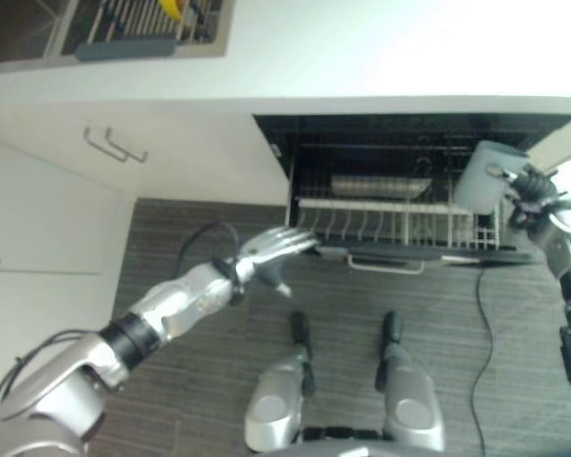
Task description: Place the dishes in the dishwasher.
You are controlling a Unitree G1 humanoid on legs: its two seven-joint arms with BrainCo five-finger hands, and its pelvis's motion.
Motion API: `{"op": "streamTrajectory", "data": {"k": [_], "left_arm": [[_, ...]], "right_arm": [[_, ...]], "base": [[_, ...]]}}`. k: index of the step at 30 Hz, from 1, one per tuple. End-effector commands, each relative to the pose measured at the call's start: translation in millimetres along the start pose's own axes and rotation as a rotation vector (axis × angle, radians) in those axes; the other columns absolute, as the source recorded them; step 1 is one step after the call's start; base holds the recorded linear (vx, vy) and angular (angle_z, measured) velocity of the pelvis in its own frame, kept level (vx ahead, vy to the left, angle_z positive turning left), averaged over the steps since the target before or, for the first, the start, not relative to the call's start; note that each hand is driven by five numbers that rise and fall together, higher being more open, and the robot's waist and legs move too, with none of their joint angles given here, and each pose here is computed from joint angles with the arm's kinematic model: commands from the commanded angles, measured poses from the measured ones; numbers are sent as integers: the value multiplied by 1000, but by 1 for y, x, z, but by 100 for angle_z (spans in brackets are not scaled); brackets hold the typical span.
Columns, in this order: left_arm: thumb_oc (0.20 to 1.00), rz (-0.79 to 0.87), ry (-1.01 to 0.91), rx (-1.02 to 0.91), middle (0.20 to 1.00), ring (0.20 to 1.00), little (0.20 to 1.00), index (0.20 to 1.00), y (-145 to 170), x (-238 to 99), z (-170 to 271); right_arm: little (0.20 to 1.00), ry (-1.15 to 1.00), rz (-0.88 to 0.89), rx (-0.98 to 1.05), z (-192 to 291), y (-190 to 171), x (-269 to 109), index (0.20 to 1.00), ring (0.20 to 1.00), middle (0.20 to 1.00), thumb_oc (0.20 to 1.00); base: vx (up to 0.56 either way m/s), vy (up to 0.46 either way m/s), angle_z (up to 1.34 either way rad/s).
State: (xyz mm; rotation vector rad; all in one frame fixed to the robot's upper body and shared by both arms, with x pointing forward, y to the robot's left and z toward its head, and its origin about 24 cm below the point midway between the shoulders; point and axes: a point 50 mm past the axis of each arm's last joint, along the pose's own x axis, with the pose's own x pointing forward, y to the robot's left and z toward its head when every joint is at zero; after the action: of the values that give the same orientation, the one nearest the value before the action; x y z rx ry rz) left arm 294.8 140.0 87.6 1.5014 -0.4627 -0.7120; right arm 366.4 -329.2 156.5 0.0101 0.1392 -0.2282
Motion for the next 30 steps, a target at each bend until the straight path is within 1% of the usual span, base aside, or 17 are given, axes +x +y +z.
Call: {"op": "streamTrajectory", "data": {"k": [1, 4, 6, 10, 13, 15, 19, 22, 23, 27, 28, 29, 30], "left_arm": [[1000, 52, -48, -24, 1000, 1000, 1000, 1000, 10, 0, 7], [1000, 69, -62, -15, 1000, 1000, 1000, 1000, 15, 3, 11], [1000, 90, -61, -20, 1000, 1000, 1000, 1000, 16, 7, 14], [1000, 100, -61, -20, 1000, 1000, 1000, 1000, 13, 10, 17], [1000, 116, -52, -27, 1000, 1000, 1000, 1000, 13, 12, 18], [1000, 123, -43, -40, 1000, 1000, 1000, 1000, 9, 13, 20], [1000, 132, -47, -45, 1000, 1000, 1000, 1000, 5, 12, 23], [1000, 145, -48, -56, 1000, 1000, 1000, 1000, 0, 13, 27], [1000, 157, -50, -58, 1000, 1000, 1000, 1000, -2, 14, 29], [1000, 166, -47, -59, 1000, 1000, 1000, 1000, -4, 13, 31], [1000, 168, -46, -59, 1000, 1000, 1000, 1000, -4, 13, 31], [1000, 172, -46, -59, 1000, 1000, 1000, 1000, -4, 13, 32], [1000, 173, -46, -55, 1000, 1000, 1000, 1000, -5, 13, 32]], "right_arm": [[200, -86, -11, -13, 33, 2, 3, 200, 200, 200, 200], [200, -97, -14, -9, 44, 10, 6, 200, 200, 200, 200], [200, -118, 14, -40, 56, 24, 10, 200, 200, 200, 200], [200, -109, 18, -77, 55, 38, 12, 200, 200, 200, 200], [200, -107, -28, -118, 55, 38, 14, 200, 200, 200, 200], [200, -85, -74, -139, 46, 38, 15, 200, 200, 200, 200], [200, -83, -127, -228, 40, 31, 14, 200, 200, 200, 200], [200, -90, -172, -234, 38, 25, 14, 200, 200, 200, 200], [200, -114, -208, -270, 41, 22, 13, 200, 200, 200, 200], [200, -105, -226, -333, 39, 18, 12, 200, 200, 200, 200], [228, -98, -228, -359, 38, 19, 12, 228, 228, 228, 228], [1000, -97, -240, -399, 37, 18, 12, 1000, 1000, 1000, 1000], [1000, -88, -253, -413, 36, 17, 12, 1000, 1000, 1000, 1000]], "base": [[-29, 29, 4], [-39, 44, 5], [-48, 89, 6], [-7, 19, 0], [-25, 10, 1], [-20, 49, -1], [-11, 30, -2], [-14, 36, 0], [0, 0, 0], [0, 0, 0], [0, 0, 0], [0, 0, 0], [0, 0, 0]]}}
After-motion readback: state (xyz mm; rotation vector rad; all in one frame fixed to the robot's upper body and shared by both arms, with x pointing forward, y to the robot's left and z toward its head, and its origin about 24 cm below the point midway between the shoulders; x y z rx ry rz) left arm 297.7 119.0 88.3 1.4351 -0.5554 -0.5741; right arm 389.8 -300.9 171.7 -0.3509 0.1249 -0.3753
